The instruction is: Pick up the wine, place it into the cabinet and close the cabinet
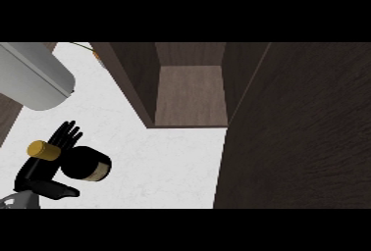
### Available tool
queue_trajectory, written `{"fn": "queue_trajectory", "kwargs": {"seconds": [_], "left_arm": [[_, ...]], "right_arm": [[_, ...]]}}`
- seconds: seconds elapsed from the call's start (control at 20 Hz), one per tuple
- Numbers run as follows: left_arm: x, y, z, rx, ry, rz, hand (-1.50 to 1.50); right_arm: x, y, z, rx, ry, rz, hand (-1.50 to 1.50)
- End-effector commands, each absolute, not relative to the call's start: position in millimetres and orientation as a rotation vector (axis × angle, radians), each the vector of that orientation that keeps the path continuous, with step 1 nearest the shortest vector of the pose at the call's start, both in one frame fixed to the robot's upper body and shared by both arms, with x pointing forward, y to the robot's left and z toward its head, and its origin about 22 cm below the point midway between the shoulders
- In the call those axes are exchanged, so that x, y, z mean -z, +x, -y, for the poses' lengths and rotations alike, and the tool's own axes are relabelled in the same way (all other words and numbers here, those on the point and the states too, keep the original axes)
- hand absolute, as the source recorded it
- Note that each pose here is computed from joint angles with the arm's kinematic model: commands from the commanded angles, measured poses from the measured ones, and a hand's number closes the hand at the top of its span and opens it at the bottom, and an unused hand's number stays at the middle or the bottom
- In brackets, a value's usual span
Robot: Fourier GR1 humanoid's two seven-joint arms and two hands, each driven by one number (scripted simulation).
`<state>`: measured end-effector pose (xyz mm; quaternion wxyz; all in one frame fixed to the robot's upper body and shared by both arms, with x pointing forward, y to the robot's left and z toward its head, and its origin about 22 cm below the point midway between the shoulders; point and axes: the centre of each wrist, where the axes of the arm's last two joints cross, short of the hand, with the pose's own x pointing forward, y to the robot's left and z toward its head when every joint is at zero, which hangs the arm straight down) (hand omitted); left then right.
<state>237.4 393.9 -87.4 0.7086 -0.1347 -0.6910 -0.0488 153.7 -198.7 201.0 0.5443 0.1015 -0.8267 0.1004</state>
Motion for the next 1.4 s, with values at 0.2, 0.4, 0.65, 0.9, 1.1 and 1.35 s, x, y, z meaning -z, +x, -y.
{"fn": "queue_trajectory", "kwargs": {"seconds": [0.2, 0.4, 0.65, 0.9, 1.1, 1.35], "left_arm": [[116, 235, -384, 0.094, -0.419, 1.557, -1.50], [124, 219, -400, 0.004, -0.452, 1.530, -1.50], [136, 228, -367, 0.002, -0.536, 1.517, -1.50], [136, 226, -375, 0.000, -0.551, 1.527, -1.50], [138, 235, -359, 0.007, -0.557, 1.547, -1.50], [136, 245, -349, 0.019, -0.539, 1.580, -1.50]], "right_arm": [[-210, 134, 211, -0.250, 0.285, 1.989, -1.50], [-212, 139, 207, -0.248, 0.271, 2.015, -1.50], [-212, 138, 203, -0.243, 0.262, 1.986, -1.50], [-209, 147, 202, -0.250, 0.277, 1.989, -1.50], [-209, 139, 199, -0.255, 0.287, 1.964, -1.50], [-220, 137, 202, -0.285, 0.283, 1.968, -1.50]]}}
